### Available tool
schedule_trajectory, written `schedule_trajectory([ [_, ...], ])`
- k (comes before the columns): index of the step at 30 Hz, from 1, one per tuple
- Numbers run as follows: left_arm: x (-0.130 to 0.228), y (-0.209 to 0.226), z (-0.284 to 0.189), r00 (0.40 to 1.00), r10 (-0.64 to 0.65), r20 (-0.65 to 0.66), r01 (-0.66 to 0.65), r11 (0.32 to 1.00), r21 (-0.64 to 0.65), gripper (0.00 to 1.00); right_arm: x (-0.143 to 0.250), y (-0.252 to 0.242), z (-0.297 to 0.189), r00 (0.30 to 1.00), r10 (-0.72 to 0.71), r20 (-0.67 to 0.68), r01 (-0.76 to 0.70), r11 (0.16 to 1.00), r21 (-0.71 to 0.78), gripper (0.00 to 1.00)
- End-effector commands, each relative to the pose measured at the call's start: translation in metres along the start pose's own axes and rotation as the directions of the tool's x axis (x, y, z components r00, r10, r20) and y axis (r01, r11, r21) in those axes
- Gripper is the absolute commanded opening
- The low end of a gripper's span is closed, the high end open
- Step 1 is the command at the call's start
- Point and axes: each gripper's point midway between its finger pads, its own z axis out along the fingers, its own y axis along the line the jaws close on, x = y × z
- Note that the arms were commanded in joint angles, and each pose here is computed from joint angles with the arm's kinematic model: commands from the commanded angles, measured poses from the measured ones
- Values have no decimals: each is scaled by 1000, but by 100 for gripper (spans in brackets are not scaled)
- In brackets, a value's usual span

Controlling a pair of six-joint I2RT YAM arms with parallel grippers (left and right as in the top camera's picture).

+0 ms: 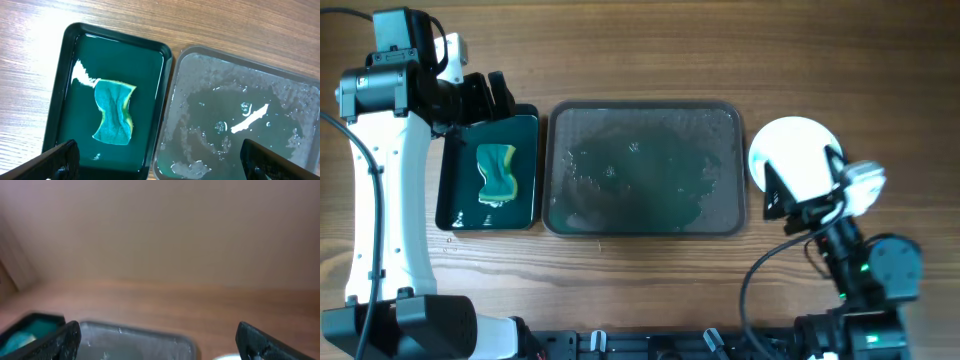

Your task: Clean dirty plates on tray and stack at the side

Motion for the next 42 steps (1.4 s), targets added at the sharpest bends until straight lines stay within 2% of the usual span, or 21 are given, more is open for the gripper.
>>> schedule_trajectory([
  [1,-1,-2,2,1000,4,-4,-4,1000,11,100,40,-2,-6,999,-49,25,49,999,-4,100],
  [8,-1,-2,2,1000,4,-4,-4,1000,11,100,74,-8,-13,995,-62,82,61,998,15,100],
  [11,-1,-2,2,1000,4,-4,-4,1000,11,100,89,-10,-14,998,-54,44,53,998,18,100],
  [36,-1,-3,-2,1000,7,6,-7,1000,14,100,90,-10,-13,998,-53,39,53,998,18,100],
  [39,1,-23,-34,994,59,92,-62,997,39,100,90,-10,-13,998,-53,39,53,998,18,100],
  [42,-11,-57,-88,927,127,354,-170,981,96,100,90,-10,-13,998,-53,39,52,998,18,100],
])
